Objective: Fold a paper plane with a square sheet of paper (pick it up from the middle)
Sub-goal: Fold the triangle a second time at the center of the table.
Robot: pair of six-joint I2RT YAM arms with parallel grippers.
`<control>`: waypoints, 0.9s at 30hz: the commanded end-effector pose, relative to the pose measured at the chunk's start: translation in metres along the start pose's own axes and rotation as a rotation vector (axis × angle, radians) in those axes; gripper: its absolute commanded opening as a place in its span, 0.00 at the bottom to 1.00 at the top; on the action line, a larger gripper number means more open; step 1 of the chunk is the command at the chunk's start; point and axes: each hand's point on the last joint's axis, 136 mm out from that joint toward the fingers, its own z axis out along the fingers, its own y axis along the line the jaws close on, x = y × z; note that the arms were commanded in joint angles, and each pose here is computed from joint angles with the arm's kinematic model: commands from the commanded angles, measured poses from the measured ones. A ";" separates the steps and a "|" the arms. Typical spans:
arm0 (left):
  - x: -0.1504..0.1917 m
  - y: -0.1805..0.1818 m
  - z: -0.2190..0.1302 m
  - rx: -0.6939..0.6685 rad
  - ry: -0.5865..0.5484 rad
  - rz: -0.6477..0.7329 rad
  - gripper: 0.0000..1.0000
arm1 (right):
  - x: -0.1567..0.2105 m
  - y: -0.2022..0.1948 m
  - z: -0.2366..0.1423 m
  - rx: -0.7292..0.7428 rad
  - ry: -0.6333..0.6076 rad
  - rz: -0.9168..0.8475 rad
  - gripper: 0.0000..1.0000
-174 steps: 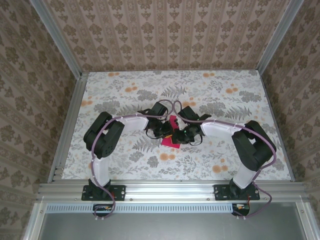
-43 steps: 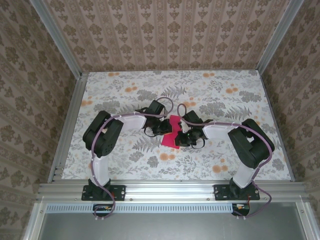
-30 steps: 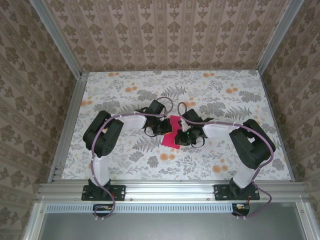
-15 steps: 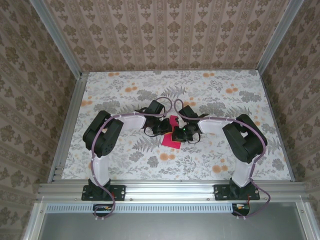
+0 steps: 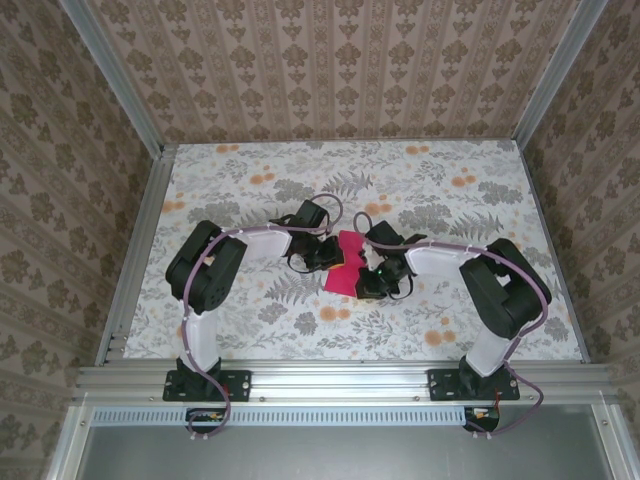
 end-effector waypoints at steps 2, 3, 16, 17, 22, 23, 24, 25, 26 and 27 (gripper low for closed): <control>0.014 0.056 0.014 -0.167 0.045 -0.093 0.08 | 0.032 -0.018 -0.003 0.066 0.087 0.018 0.09; 0.013 0.054 0.014 -0.161 0.046 -0.088 0.08 | 0.032 -0.017 -0.005 0.066 0.080 0.017 0.09; -0.012 -0.030 -0.038 0.062 -0.079 0.041 0.32 | -0.052 0.009 -0.067 0.052 -0.327 0.005 0.30; -0.012 -0.031 -0.041 0.066 -0.089 0.037 0.34 | -0.058 0.009 -0.067 0.055 -0.334 0.012 0.32; -0.001 -0.018 -0.049 0.060 -0.110 -0.008 0.47 | -0.075 0.011 -0.055 0.056 -0.319 0.034 0.41; 0.001 -0.015 -0.048 0.057 -0.107 -0.014 0.48 | -0.076 0.011 -0.052 0.055 -0.313 0.033 0.42; 0.004 -0.013 -0.047 0.058 -0.102 -0.021 0.50 | -0.077 0.009 -0.049 0.053 -0.306 0.038 0.42; 0.006 -0.011 -0.045 0.062 -0.095 -0.028 0.50 | -0.078 0.009 -0.047 0.045 -0.298 0.043 0.42; 0.007 -0.011 -0.044 0.071 -0.089 -0.031 0.51 | -0.078 0.007 -0.044 0.038 -0.290 0.047 0.42; 0.008 -0.010 -0.041 0.081 -0.083 -0.038 0.51 | -0.079 0.006 -0.042 0.026 -0.287 0.054 0.43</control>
